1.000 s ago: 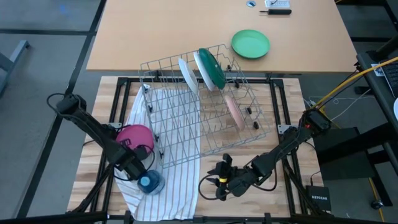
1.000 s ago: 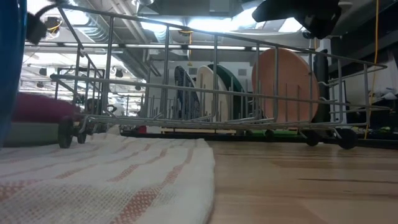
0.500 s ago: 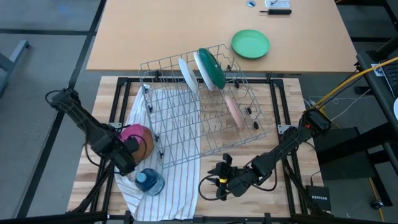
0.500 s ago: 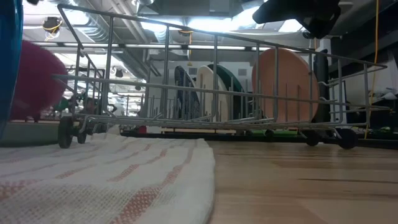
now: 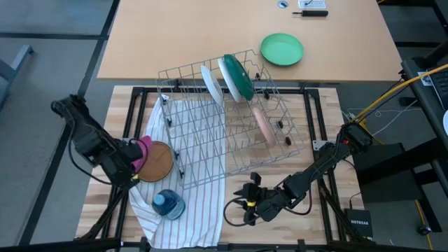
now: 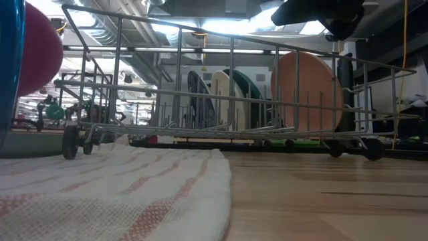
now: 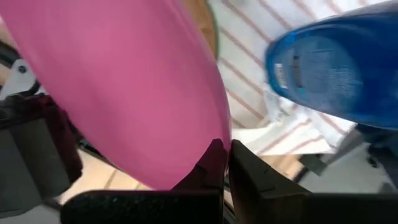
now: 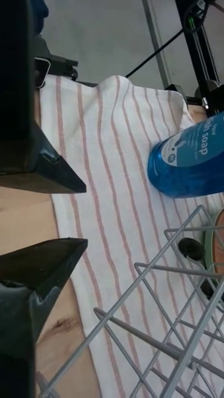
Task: Sort dishes
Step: Put the pink plate into the dish rack
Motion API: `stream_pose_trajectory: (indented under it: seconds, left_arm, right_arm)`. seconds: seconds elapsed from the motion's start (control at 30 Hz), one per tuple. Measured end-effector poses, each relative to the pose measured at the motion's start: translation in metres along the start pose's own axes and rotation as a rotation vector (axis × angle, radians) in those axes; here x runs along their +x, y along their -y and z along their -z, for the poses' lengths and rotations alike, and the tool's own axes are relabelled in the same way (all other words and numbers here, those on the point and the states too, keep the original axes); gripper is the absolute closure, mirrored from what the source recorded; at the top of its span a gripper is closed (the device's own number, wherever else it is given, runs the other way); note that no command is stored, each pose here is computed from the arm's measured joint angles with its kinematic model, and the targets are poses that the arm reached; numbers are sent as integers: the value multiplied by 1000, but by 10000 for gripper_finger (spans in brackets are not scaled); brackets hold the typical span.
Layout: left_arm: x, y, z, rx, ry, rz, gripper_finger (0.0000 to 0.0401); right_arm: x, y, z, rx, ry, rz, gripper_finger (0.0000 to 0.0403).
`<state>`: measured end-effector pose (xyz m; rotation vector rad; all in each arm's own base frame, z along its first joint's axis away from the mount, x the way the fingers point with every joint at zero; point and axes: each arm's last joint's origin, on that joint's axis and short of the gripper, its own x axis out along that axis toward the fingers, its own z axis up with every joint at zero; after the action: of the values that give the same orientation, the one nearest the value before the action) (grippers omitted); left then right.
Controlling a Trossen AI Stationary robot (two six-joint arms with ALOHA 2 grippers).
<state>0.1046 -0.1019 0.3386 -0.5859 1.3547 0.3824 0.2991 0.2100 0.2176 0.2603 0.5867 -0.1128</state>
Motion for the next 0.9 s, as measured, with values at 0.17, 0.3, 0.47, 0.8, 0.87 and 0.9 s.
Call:
stream_pose_trajectory:
  seconds: [0.17,0.3,0.47,0.8,0.87,0.9]
  left_arm:
    - [-20,-2,-1,-4,40,87,401]
    - [-36,-7,-4,-5,120,140,401]
    - [-56,-13,-8,8,254,200,401]
    - [-89,-29,-22,16,817,179,401]
    - [-93,-30,-25,-6,972,135,401]
    - [-95,-30,-26,-15,1037,114,401]
  right_arm:
    - [0,0,0,-28,1,1,274]
    - [0,1,-1,-63,15,19,274]
    - [0,1,0,-99,12,24,274]
    - [-18,12,-7,-173,-9,110,274]
    - [-25,16,-10,-186,-2,145,274]
    - [-29,18,-11,-194,-4,160,274]
